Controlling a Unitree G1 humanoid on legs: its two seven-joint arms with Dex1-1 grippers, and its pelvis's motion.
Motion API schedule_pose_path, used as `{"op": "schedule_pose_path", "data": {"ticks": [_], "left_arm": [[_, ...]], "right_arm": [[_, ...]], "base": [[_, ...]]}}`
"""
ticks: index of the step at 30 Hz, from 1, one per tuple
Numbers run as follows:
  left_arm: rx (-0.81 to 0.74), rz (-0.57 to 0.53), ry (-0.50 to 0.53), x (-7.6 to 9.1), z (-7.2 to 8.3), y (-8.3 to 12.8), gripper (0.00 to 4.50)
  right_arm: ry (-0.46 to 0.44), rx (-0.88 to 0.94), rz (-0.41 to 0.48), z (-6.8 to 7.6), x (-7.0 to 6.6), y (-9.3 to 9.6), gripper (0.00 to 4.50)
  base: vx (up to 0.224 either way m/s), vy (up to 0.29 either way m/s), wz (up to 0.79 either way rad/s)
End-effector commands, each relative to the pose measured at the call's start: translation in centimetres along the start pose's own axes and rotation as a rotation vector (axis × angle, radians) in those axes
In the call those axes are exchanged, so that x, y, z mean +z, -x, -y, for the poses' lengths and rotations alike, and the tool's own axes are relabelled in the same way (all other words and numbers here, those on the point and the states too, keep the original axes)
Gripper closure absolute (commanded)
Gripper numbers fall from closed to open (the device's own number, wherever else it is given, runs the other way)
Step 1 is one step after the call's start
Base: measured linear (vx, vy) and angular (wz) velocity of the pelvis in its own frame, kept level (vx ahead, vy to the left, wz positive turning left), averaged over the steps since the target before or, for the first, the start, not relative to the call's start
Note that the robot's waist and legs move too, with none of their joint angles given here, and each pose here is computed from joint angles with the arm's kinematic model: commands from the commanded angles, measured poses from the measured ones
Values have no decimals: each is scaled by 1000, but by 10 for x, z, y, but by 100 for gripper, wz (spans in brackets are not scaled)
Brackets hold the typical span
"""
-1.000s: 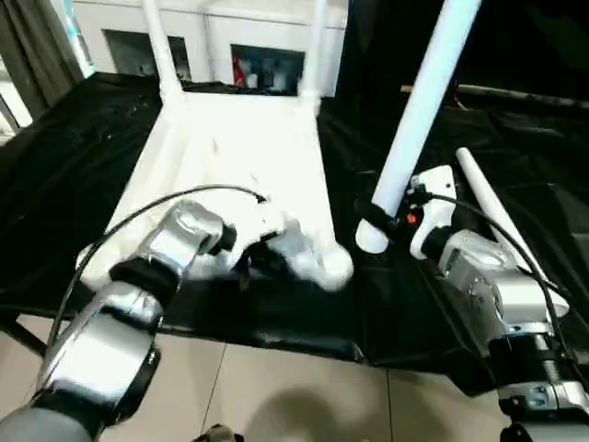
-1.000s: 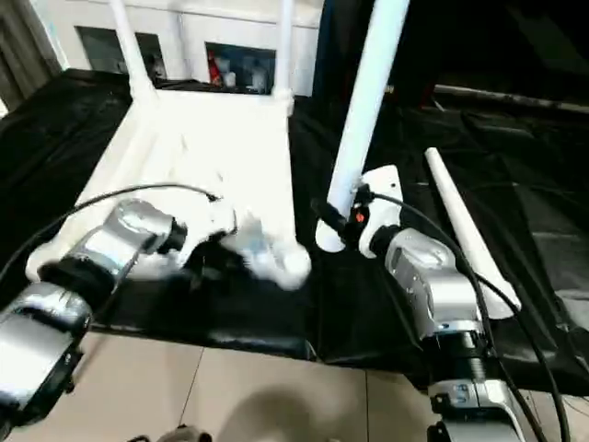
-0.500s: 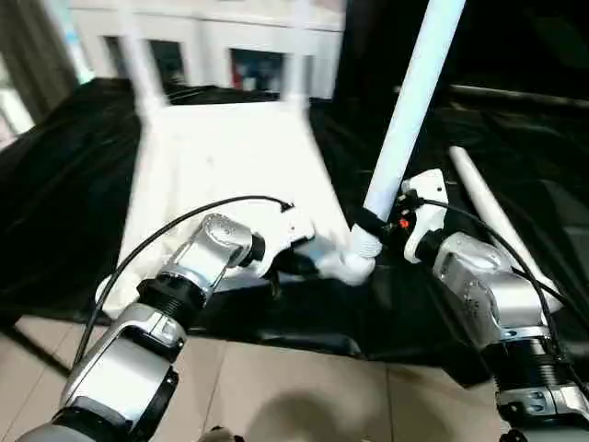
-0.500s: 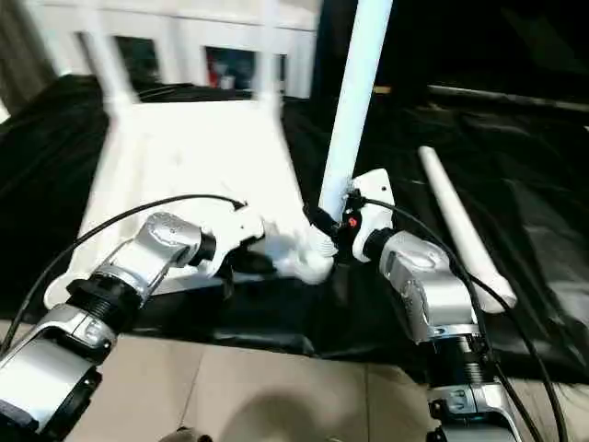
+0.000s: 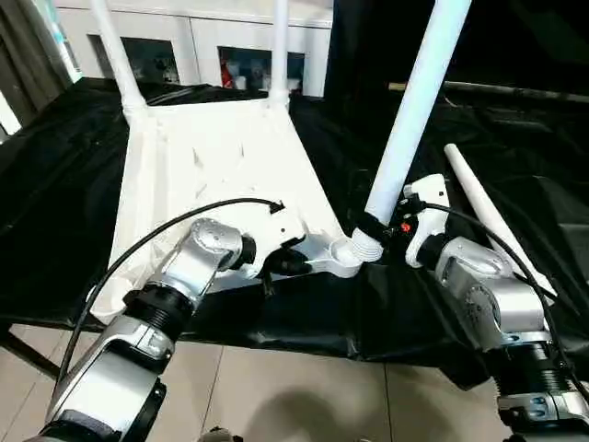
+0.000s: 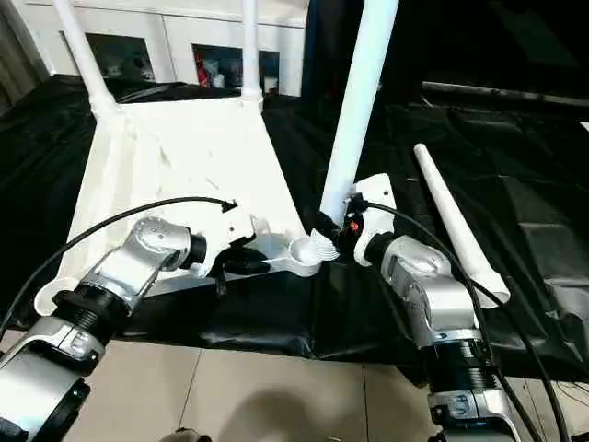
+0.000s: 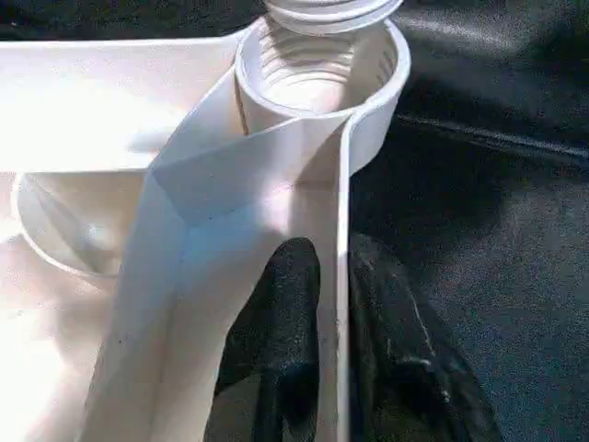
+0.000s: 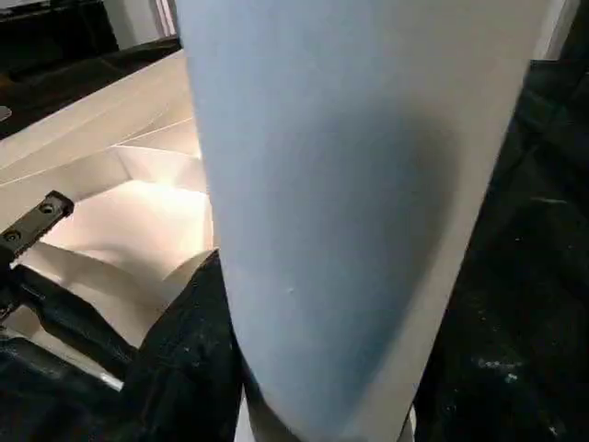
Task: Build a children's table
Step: Pick table leg, then insert table leg to table base
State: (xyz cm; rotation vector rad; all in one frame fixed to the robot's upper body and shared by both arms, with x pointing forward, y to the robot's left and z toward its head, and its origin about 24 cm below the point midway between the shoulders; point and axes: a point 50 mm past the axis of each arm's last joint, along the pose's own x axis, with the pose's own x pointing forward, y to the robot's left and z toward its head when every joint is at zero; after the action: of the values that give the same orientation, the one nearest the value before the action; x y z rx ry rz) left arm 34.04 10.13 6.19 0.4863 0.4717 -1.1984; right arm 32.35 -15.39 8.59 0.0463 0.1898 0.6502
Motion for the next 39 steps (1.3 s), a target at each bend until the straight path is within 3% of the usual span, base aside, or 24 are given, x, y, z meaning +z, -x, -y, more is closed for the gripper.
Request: {"op": "schedule_pose_path", "data": {"ticks": [1,11,12,17,19,28,39], "left_arm": [[61,9,0,3,-11,9,381],[35,-23,12,-5,-12,14,381],[27,-23,19,-6,-12,15,410],[21,-8,30,-6,-11,14,436],[24,3,43,-4,-11,13,397],[74,27,51,0,-17,14,345],[11,10,80,-5,-11,14,438]], "right_arm": [[12,11,14,-1,7,1,259],[12,19,8,-3,6,1,259],[12,21,5,-3,5,1,259],[13,23,0,-3,4,1,259],[15,23,-2,-3,4,1,259],[23,26,-9,-2,4,1,259],[25,50,-15,-4,5,-1,259]], "base": [[0,0,0],[0,0,0],[0,0,0],[0,0,0],[0,0,0],[0,0,0],[0,0,0]]}}
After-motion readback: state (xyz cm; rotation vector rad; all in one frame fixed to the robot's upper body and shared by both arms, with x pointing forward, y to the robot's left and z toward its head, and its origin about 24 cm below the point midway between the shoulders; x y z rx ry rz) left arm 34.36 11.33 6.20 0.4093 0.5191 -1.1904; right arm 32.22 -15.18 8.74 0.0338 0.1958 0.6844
